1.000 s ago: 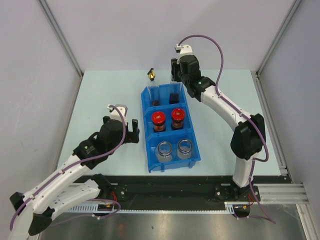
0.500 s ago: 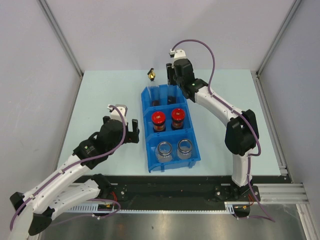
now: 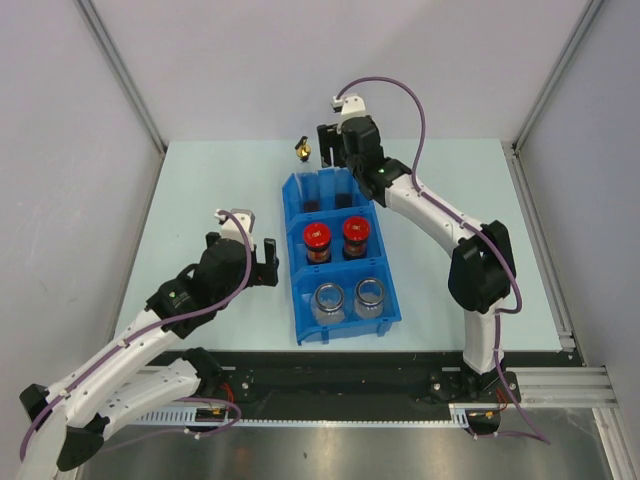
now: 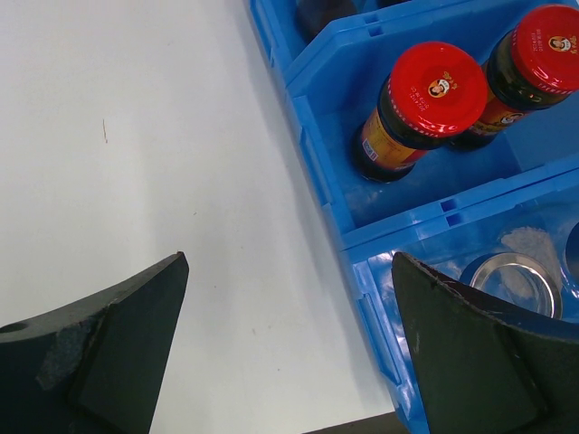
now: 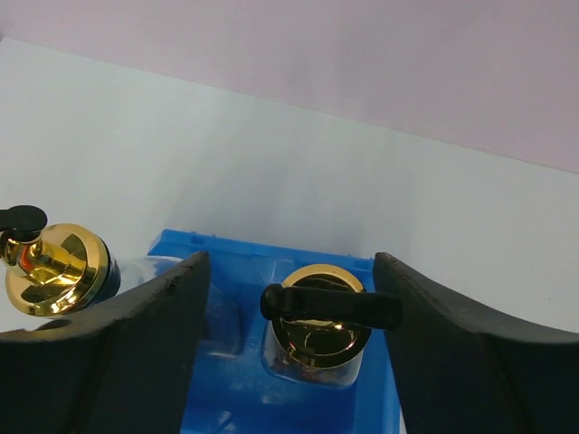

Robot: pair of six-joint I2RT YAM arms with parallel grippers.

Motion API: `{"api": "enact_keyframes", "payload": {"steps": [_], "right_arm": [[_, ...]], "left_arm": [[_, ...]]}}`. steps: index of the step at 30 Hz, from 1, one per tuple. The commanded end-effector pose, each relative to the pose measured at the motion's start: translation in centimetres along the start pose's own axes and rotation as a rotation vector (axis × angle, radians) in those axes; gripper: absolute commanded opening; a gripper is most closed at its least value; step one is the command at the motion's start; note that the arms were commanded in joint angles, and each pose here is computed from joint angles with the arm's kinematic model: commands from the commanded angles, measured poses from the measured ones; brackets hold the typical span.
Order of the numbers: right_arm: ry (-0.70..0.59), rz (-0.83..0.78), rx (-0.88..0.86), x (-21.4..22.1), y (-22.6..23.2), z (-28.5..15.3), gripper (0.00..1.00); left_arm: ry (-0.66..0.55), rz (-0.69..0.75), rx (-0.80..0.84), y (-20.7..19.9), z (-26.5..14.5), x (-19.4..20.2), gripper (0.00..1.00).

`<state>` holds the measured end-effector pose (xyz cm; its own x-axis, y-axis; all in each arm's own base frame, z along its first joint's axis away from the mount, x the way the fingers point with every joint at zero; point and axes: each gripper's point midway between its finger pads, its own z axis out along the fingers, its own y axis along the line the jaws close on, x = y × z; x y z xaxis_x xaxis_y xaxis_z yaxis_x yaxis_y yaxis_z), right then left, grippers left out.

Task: Organize the condiment bottles

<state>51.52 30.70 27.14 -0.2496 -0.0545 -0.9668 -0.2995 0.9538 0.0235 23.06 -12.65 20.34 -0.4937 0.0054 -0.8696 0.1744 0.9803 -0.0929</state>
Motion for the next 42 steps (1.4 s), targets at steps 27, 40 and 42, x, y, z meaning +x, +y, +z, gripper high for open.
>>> {"api": "enact_keyframes", "payload": {"steps": [27, 40, 42], "right_arm": [[0.036, 0.124, 0.190, -0.2, -7.4, -17.6, 1.00], [0.102, 0.273, 0.321, 10.0, -13.3, -28.0, 1.00], [0.091, 0.306, 0.316, 10.6, -13.6, -29.0, 1.00]], "left_arm": [[-0.119, -0.125, 0.003, -0.1, -0.8, -3.1, 1.00], [-0.103, -0.123, 0.002, -0.2, -0.5, -2.8, 1.00], [-0.101, -0.121, 0.006, -0.4, -0.4, -2.8, 1.00]]}}
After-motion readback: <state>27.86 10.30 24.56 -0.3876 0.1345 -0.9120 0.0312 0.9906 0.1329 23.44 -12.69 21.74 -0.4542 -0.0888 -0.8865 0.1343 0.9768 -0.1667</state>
